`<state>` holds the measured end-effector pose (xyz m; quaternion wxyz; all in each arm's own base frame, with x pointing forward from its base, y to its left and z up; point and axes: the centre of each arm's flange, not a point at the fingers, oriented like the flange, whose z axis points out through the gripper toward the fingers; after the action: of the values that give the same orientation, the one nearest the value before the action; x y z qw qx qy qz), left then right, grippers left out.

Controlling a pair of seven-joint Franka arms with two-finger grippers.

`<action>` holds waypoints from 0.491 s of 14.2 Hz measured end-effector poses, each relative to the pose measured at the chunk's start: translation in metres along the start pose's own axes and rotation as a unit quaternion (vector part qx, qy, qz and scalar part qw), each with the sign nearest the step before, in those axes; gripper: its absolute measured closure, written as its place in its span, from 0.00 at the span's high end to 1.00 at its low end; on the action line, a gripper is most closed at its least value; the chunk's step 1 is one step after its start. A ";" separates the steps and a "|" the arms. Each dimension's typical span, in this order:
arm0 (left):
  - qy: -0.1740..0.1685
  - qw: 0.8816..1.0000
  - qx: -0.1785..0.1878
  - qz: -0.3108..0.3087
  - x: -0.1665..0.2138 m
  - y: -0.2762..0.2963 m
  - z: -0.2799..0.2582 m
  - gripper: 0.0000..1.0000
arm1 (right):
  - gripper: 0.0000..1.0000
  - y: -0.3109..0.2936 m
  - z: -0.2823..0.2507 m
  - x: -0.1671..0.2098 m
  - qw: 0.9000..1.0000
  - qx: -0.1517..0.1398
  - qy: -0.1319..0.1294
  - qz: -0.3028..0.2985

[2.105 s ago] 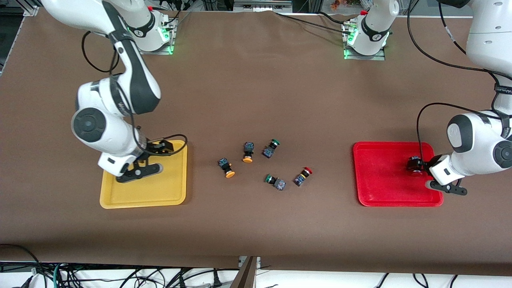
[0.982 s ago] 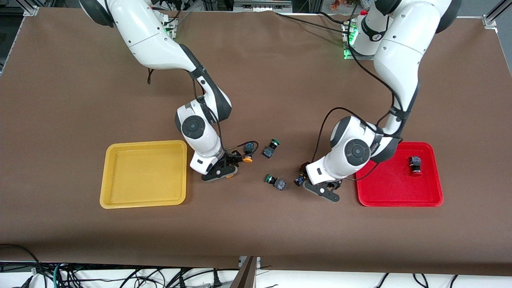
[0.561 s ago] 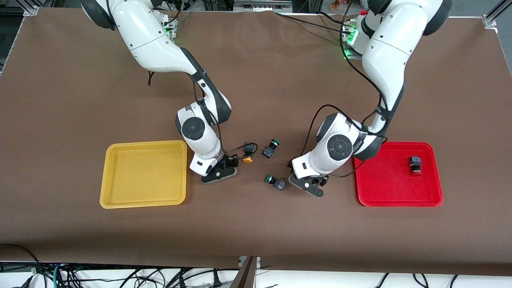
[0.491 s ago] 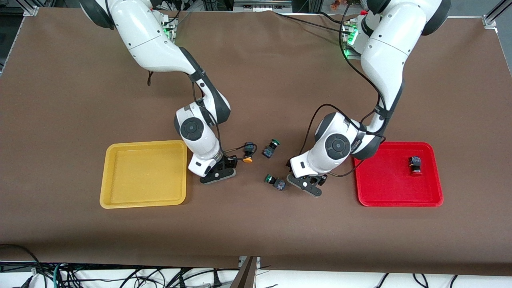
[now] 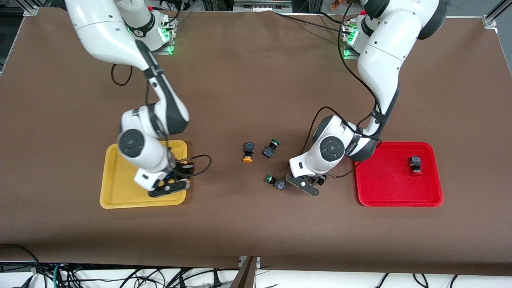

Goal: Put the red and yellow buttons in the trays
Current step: 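Place the yellow button in the yellow tray with the right gripper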

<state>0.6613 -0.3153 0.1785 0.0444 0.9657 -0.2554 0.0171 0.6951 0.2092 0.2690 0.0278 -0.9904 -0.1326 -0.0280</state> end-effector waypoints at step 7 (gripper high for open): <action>0.012 1.000 0.004 -0.005 0.007 -0.008 -0.011 0.33 | 0.57 0.076 0.049 -0.016 0.999 -0.004 -0.032 0.037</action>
<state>0.6709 -0.3110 0.1893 0.0442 0.9667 -0.2502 0.0297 0.7023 0.1346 0.2156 0.0206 -0.9951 -0.0963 0.0038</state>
